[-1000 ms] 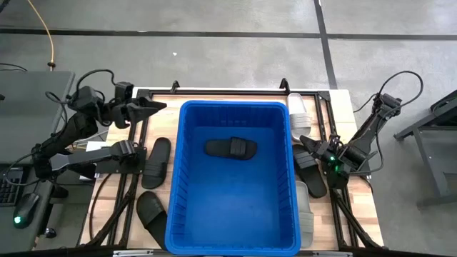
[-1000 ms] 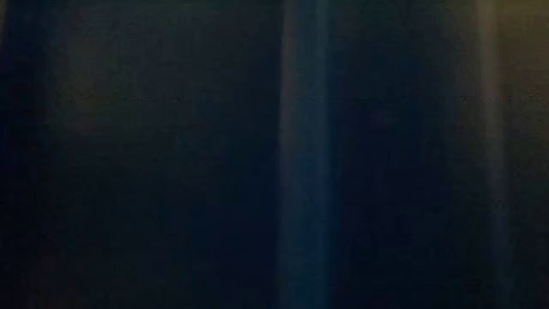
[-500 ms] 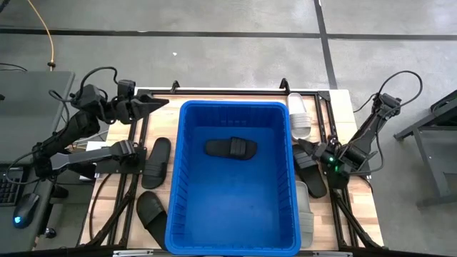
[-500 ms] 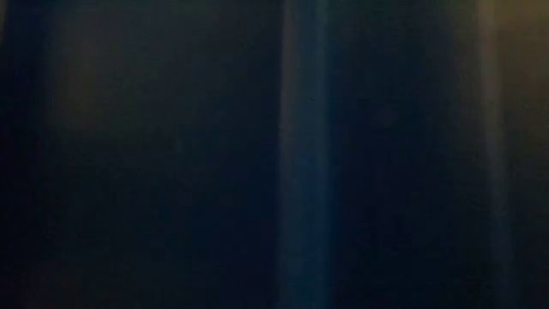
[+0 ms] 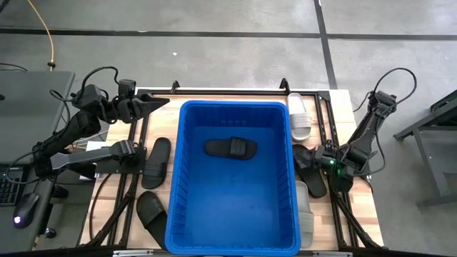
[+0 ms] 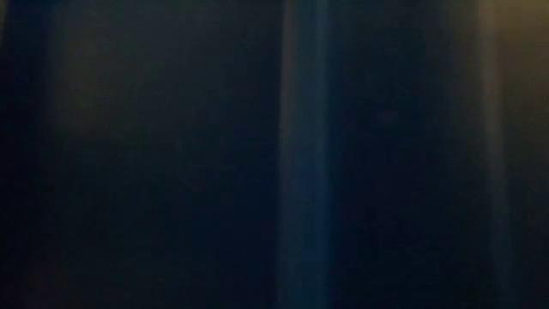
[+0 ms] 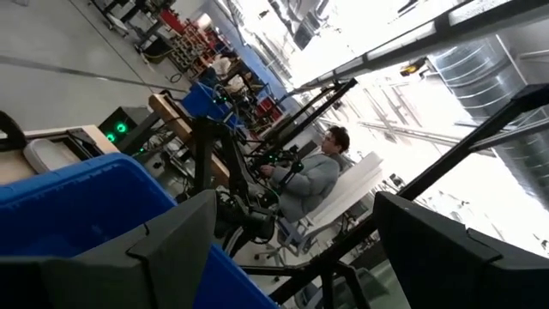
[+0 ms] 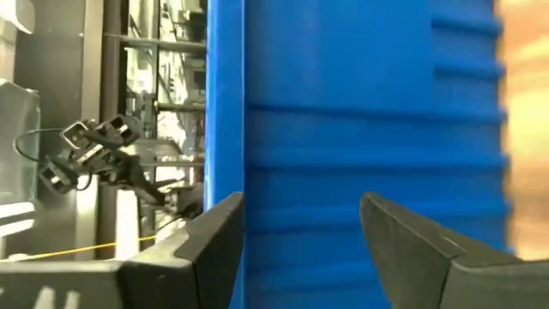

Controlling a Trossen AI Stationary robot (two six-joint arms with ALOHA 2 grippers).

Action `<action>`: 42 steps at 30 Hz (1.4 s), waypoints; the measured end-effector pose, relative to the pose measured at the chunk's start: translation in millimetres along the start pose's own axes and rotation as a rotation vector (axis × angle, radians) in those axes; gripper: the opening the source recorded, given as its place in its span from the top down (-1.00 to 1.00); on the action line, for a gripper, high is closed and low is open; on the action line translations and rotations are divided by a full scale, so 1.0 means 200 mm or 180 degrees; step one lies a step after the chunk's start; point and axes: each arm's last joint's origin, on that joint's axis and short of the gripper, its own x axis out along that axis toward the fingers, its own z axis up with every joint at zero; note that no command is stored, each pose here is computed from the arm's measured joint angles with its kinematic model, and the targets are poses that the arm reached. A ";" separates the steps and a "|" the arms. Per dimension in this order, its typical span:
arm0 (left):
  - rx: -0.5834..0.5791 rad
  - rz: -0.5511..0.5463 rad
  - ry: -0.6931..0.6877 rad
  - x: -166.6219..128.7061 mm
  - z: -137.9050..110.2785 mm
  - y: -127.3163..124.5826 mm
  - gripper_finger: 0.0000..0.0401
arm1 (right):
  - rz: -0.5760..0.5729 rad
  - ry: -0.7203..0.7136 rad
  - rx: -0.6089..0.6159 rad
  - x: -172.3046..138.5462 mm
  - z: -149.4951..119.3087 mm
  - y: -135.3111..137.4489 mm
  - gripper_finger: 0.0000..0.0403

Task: Pick and place slides into bin
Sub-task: Put the right black slide in the bin

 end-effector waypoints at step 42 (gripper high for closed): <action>-0.0110 0.0159 0.0024 0.10 0.01 0.06 -0.51 | 0.0313 -0.0574 -0.2532 -0.12 0.07 0.67 -0.09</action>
